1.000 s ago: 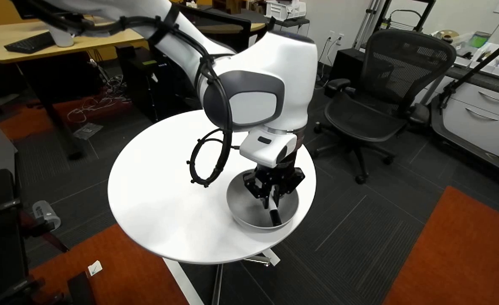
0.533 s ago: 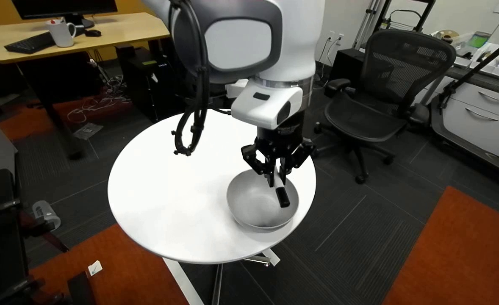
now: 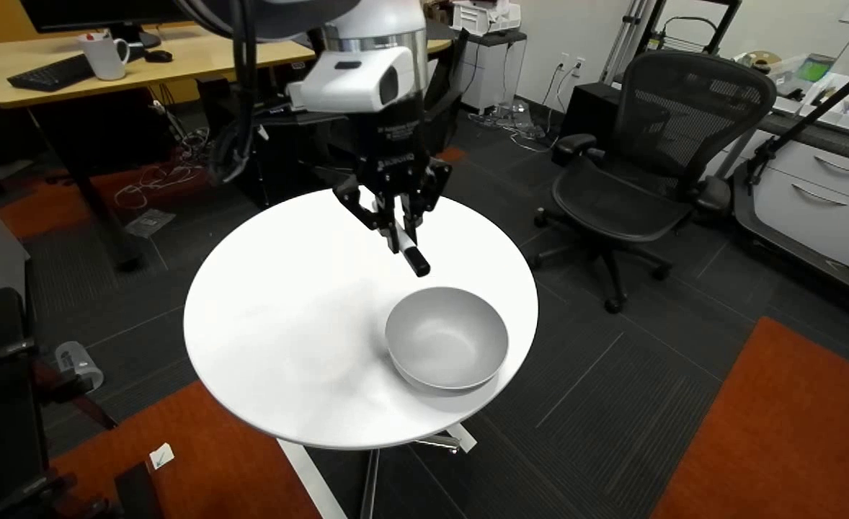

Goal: Remove the marker from the white bowl

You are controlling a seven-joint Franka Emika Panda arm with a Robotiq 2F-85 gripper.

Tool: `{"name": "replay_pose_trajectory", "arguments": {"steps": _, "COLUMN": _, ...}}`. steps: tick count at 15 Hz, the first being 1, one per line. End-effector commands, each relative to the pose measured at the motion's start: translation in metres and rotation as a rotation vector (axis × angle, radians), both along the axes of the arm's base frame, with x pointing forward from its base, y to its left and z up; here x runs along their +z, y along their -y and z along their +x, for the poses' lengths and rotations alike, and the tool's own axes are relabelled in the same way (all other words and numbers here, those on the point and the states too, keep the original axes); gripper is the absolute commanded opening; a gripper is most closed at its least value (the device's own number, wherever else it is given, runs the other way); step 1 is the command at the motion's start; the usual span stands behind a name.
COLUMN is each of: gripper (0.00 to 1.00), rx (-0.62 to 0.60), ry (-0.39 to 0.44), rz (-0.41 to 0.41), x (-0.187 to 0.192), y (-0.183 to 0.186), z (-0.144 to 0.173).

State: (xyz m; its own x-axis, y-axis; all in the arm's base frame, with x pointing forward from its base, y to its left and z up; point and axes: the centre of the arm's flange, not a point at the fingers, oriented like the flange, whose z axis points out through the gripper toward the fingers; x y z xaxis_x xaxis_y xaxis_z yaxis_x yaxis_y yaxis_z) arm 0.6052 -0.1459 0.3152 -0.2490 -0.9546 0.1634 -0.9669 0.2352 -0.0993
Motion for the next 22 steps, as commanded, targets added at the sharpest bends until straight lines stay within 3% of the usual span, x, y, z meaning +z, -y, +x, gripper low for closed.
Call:
{"name": "replay_pose_trajectory", "arguments": {"steps": 1, "gripper": 0.05, "rx": 0.145, "ry": -0.021, "rz": -0.01, "x": 0.0, "y": -0.064, "z": -0.027}}
{"name": "replay_pose_trajectory", "arguments": {"steps": 7, "gripper": 0.05, "rx": 0.224, "ry": -0.073, "rz": -0.015, "x": -0.04, "y": -0.112, "z": -0.043}}
{"name": "replay_pose_trajectory", "arguments": {"steps": 13, "gripper": 0.05, "rx": 0.198, "ry": -0.068, "rz": -0.019, "x": -0.093, "y": -0.102, "z": -0.056}}
{"name": "replay_pose_trajectory", "arguments": {"steps": 22, "gripper": 0.05, "rx": 0.234, "ry": -0.014, "rz": -0.06, "x": -0.147, "y": -0.094, "z": -0.036}}
